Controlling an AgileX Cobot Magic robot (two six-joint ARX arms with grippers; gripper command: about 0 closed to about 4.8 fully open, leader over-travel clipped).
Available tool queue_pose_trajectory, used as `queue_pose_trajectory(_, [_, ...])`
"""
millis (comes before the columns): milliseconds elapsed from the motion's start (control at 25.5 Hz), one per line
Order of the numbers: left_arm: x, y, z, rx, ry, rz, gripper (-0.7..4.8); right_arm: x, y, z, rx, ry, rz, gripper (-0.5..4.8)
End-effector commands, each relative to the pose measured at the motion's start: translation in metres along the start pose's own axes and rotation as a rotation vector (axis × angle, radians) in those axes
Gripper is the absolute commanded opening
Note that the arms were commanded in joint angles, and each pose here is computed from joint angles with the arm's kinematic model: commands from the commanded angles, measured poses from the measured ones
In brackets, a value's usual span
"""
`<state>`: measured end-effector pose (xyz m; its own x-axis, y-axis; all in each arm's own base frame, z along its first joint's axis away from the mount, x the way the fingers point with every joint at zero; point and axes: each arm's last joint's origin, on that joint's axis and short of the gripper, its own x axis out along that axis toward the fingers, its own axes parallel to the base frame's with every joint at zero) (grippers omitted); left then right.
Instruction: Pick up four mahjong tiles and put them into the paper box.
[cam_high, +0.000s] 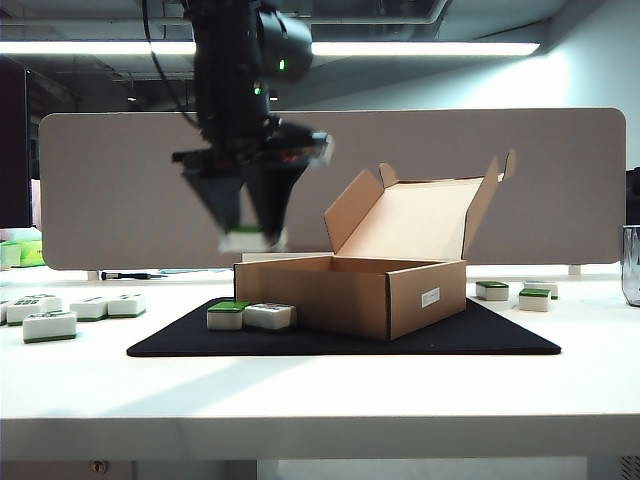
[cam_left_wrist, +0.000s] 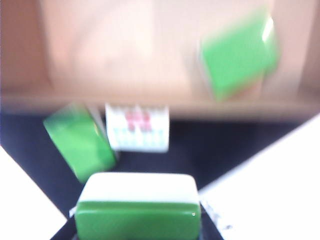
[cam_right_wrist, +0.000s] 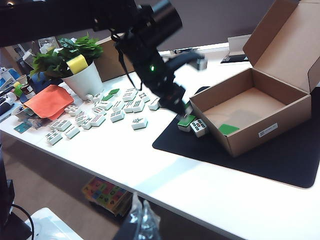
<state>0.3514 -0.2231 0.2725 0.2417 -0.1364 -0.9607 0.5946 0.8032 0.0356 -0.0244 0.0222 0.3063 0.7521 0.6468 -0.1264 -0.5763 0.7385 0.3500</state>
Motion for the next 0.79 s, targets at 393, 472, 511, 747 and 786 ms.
queue_pose_trajectory(393, [0.039, 0.002, 0.041, -0.003, -0.289, 0.023, 1.7, -0.002, 0.002, 0.0, -0.02, -0.017, 0.002, -0.01])
queue_pose_trajectory(472, [0.048, 0.002, 0.042, -0.003, -0.283, 0.022, 1.7, -0.002, 0.002, 0.0, -0.02, -0.017, 0.002, -0.01])
queue_pose_trajectory(511, [0.054, 0.002, 0.043, -0.003, -0.281, 0.022, 1.7, -0.002, 0.002, 0.0, -0.02, -0.017, 0.002, -0.01])
queue_pose_trajectory(747, [0.071, 0.002, 0.045, -0.002, -0.269, 0.008, 1.79, -0.002, 0.002, 0.0, -0.02, -0.017, 0.002, -0.01])
queue_pose_trajectory(786, [0.073, 0.001, 0.045, -0.001, -0.264, 0.002, 1.79, -0.002, 0.002, 0.0, -0.02, -0.017, 0.002, -0.01])
